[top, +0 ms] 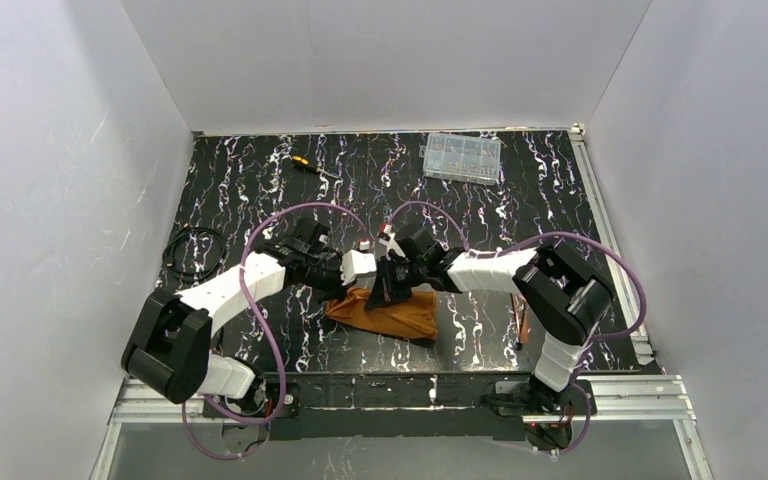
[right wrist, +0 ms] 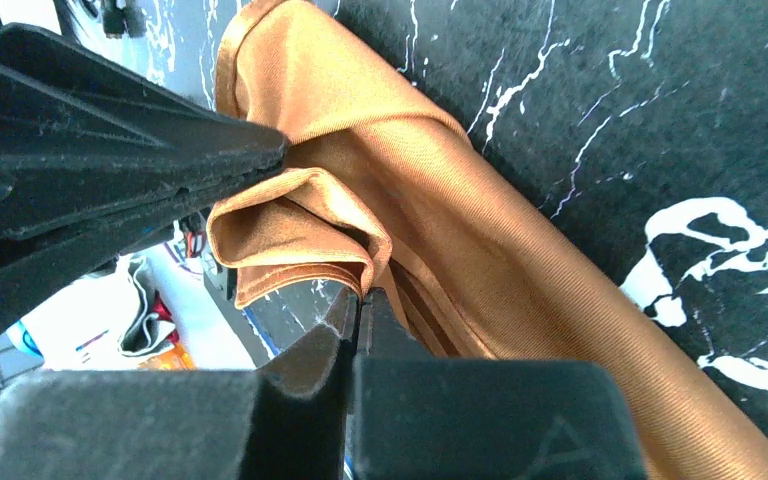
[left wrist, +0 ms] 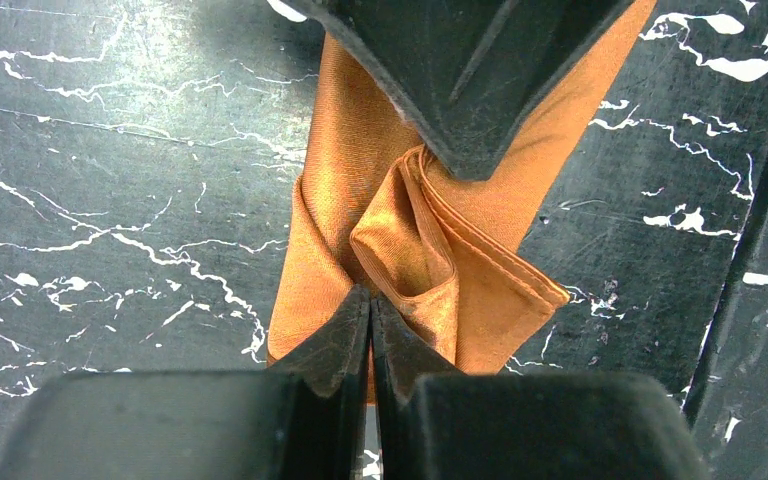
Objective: Fold the napkin into a case and place the utensils inside
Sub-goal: Grasp the top corner of the smaller rectangle folded napkin from the folded napkin.
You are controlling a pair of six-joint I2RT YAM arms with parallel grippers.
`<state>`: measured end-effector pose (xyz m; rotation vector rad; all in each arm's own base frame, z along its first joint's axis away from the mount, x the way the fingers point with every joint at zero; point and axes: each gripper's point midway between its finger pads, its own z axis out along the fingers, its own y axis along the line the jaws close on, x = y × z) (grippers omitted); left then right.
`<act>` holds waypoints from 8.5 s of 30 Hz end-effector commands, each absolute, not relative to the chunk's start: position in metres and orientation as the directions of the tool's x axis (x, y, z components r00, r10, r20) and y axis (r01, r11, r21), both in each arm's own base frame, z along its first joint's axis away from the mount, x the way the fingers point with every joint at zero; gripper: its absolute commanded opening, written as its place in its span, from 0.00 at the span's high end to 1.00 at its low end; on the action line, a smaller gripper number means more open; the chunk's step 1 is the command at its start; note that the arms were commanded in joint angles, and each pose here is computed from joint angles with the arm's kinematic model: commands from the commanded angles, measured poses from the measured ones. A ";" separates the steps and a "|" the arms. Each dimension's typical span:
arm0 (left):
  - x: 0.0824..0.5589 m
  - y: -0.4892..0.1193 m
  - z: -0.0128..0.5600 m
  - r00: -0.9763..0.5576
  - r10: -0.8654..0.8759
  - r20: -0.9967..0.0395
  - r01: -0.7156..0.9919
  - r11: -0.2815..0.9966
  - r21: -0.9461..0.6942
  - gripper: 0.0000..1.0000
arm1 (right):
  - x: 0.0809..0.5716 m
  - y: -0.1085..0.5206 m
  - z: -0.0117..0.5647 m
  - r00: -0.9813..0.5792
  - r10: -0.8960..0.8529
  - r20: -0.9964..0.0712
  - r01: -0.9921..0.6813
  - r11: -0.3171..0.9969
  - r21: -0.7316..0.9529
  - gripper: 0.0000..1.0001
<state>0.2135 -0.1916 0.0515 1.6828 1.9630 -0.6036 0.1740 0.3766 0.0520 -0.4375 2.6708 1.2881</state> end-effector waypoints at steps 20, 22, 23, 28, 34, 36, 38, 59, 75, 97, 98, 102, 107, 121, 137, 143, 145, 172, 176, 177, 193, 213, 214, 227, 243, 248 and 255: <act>0.197 -0.196 0.055 -0.121 0.754 -0.645 0.992 0.107 -0.061 1.00 | 0.176 0.410 0.051 -0.946 -0.169 -0.278 -0.325 0.510 0.796 0.81; 0.197 -0.196 0.056 -0.118 0.754 -0.646 0.993 0.106 -0.057 1.00 | 0.175 0.412 0.053 -0.944 -0.172 -0.281 -0.330 0.496 0.803 0.76; 0.198 -0.196 0.056 -0.118 0.755 -0.645 0.993 0.106 -0.058 1.00 | 0.175 0.413 0.054 -0.944 -0.173 -0.281 -0.330 0.490 0.807 0.76; 0.197 -0.195 0.056 -0.118 0.755 -0.645 0.993 0.106 -0.057 1.00 | 0.175 0.409 0.053 -0.950 -0.155 -0.273 -0.313 0.510 0.801 0.99; 0.199 -0.195 0.057 -0.113 0.755 -0.645 0.993 0.107 -0.048 1.00 | 0.187 0.387 0.057 -0.934 -0.144 -0.327 -0.340 0.638 0.691 0.99; 0.199 -0.195 0.056 -0.112 0.758 -0.643 0.993 0.107 -0.046 1.00 | 0.187 0.378 0.056 -0.935 -0.138 -0.327 -0.331 0.670 0.665 0.99; 0.198 -0.194 0.056 -0.112 0.759 -0.641 0.993 0.106 -0.048 1.00 | 0.183 0.371 0.050 -0.938 -0.136 -0.319 -0.321 0.685 0.654 0.99; 0.200 -0.203 0.078 -0.159 0.729 -0.666 0.987 0.128 -0.095 1.00 | 0.179 0.374 0.013 -0.952 -0.191 -0.240 -0.302 0.721 0.624 0.99; 0.157 -0.197 0.098 0.013 0.668 -0.744 0.997 -0.066 -0.042 0.59 | 0.174 0.373 0.013 -0.951 -0.195 -0.241 -0.307 0.701 0.644 0.99; 0.209 -0.183 0.039 -0.024 0.799 -0.601 0.981 0.135 0.141 0.71 | 0.161 0.381 0.043 -0.918 -0.214 -0.335 -0.397 0.541 0.741 0.88; 0.207 -0.182 0.037 -0.028 0.801 -0.598 0.982 0.134 0.134 0.72 | 0.162 0.382 0.045 -0.914 -0.214 -0.344 -0.405 0.534 0.742 0.85; 0.202 -0.185 0.036 -0.045 0.790 -0.612 0.986 0.132 0.099 0.73 | 0.164 0.385 0.057 -0.898 -0.214 -0.385 -0.439 0.505 0.743 0.59; 0.197 -0.186 0.039 -0.040 0.783 -0.621 0.989 0.121 0.088 0.73 | 0.168 0.392 0.081 -0.865 -0.196 -0.462 -0.499 0.436 0.749 0.01; 0.184 -0.188 0.052 -0.027 0.746 -0.665 0.990 0.114 0.087 0.77 | 0.209 0.354 0.118 -0.792 -0.042 -0.609 -0.534 0.534 0.656 0.01; 0.181 -0.188 0.055 -0.032 0.731 -0.682 0.988 0.125 0.088 0.78 | 0.225 0.356 0.170 -0.834 0.169 -0.525 -0.488 0.220 0.845 0.43; 0.180 -0.186 0.054 -0.029 0.733 -0.679 0.988 0.125 0.094 0.78 | 0.176 0.399 0.141 -0.870 0.001 -0.493 -0.486 0.161 0.859 0.40; 0.180 -0.186 0.053 -0.028 0.733 -0.679 0.988 0.125 0.095 0.78 | 0.171 0.402 0.120 -0.846 -0.061 -0.529 -0.528 0.229 0.818 0.30; 0.177 -0.184 0.055 -0.021 0.734 -0.679 0.988 0.118 0.096 0.80 | 0.176 0.422 0.063 -0.727 -0.196 -0.658 -0.686 0.189 0.702 0.31; 0.178 -0.186 0.055 -0.013 0.732 -0.681 0.989 0.112 0.101 0.82 | 0.174 0.426 0.060 -0.727 -0.204 -0.655 -0.686 0.187 0.703 0.32; 0.178 -0.186 0.055 -0.013 0.732 -0.681 0.989 0.112 0.101 0.82 | 0.174 0.427 0.059 -0.728 -0.207 -0.654 -0.686 0.188 0.703 0.33; 0.183 -0.185 0.063 -0.010 0.733 -0.680 0.985 0.125 0.121 0.84 | 0.167 0.436 0.066 -0.755 -0.153 -0.637 -0.654 0.122 0.746 0.55; 0.205 -0.180 0.080 -0.196 0.657 -0.728 0.963 0.271 -0.015 0.65 | 0.158 0.426 0.065 -0.744 -0.174 -0.645 -0.668 0.225 0.710 0.99; 0.202 -0.182 0.078 -0.184 0.657 -0.732 0.968 0.252 -0.016 0.66 | 0.157 0.424 0.064 -0.747 -0.175 -0.641 -0.664 0.239 0.709 0.99; 0.197 -0.189 0.045 -0.210 0.689 -0.694 0.967 0.250 -0.044 0.70 | 0.144 0.410 0.047 -0.796 -0.116 -0.594 -0.598 0.305 0.741 0.99; 0.178 -0.194 0.038 -0.244 0.750 -0.615 0.965 0.250 -0.078 0.77 | 0.146 0.403 0.036 -0.831 -0.058 -0.553 -0.538 0.341 0.771 0.99; 0.186 -0.192 0.032 -0.233 0.772 -0.592 0.963 0.268 -0.030 0.79 | 0.147 0.402 0.035 -0.836 -0.061 -0.546 -0.529 0.357 0.770 0.99; 0.188 -0.197 0.032 -0.239 0.772 -0.589 0.961 0.276 -0.028 0.81 | 0.149 0.401 0.033 -0.836 -0.067 -0.544 -0.526 0.378 0.762 0.99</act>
